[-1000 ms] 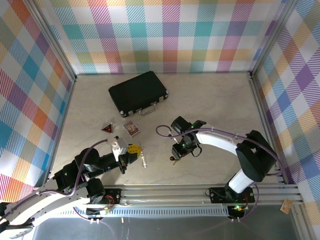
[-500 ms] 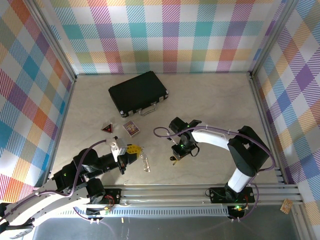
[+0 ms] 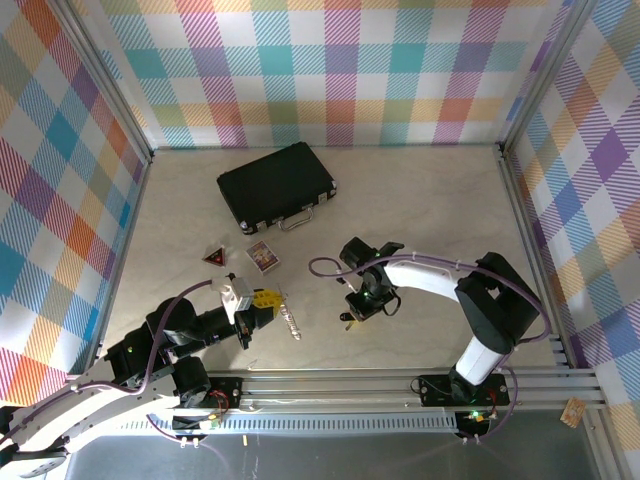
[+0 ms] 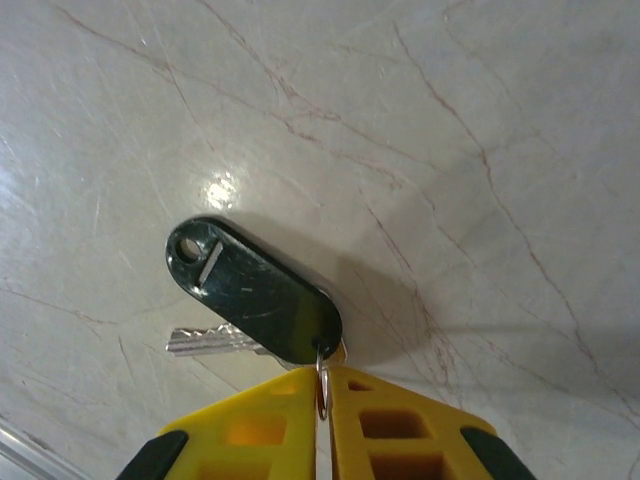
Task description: Put the keys on the keyring
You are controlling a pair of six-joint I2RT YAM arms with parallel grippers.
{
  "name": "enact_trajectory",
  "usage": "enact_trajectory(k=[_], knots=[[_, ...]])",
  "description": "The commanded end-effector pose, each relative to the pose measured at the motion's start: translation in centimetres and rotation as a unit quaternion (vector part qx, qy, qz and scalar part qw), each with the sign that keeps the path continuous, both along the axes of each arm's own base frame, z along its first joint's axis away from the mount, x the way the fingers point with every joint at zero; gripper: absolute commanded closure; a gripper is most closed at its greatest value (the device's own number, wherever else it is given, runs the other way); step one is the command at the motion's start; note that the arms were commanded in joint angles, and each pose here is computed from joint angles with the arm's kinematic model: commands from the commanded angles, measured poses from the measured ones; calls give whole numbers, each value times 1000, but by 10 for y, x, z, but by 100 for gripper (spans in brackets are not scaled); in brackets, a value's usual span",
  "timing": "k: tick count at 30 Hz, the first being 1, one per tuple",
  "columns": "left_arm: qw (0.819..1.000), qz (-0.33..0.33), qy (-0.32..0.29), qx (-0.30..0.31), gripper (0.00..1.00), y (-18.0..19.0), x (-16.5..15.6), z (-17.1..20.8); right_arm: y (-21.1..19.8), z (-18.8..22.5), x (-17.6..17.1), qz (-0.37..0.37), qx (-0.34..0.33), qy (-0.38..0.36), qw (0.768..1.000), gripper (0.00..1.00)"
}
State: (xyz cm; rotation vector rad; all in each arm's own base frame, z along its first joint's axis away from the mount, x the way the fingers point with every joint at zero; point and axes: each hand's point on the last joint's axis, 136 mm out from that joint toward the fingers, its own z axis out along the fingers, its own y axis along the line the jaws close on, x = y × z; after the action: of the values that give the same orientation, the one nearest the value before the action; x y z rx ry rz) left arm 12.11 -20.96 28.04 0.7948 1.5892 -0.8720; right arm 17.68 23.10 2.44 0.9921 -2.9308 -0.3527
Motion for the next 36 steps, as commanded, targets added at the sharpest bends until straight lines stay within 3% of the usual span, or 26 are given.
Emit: enact_trajectory(k=[1,12,24,31,36], knots=[[999,-1,-23,-27,100,1,0,15,-6,5,-7,-8,3,7,1000,89],[999,-3,-23,-30,100,1,-1,16,-9,5,-9,-36,11,-2,999,100],[999,-10,-26,-38,100,2,-4,20,6,10,9,-151,113,-151,970,100],[999,-10,-26,-44,100,4,-6,22,18,9,10,-141,193,-223,945,100],[999,-10,-26,-45,100,4,-6,23,18,3,3,-127,198,-221,946,97]])
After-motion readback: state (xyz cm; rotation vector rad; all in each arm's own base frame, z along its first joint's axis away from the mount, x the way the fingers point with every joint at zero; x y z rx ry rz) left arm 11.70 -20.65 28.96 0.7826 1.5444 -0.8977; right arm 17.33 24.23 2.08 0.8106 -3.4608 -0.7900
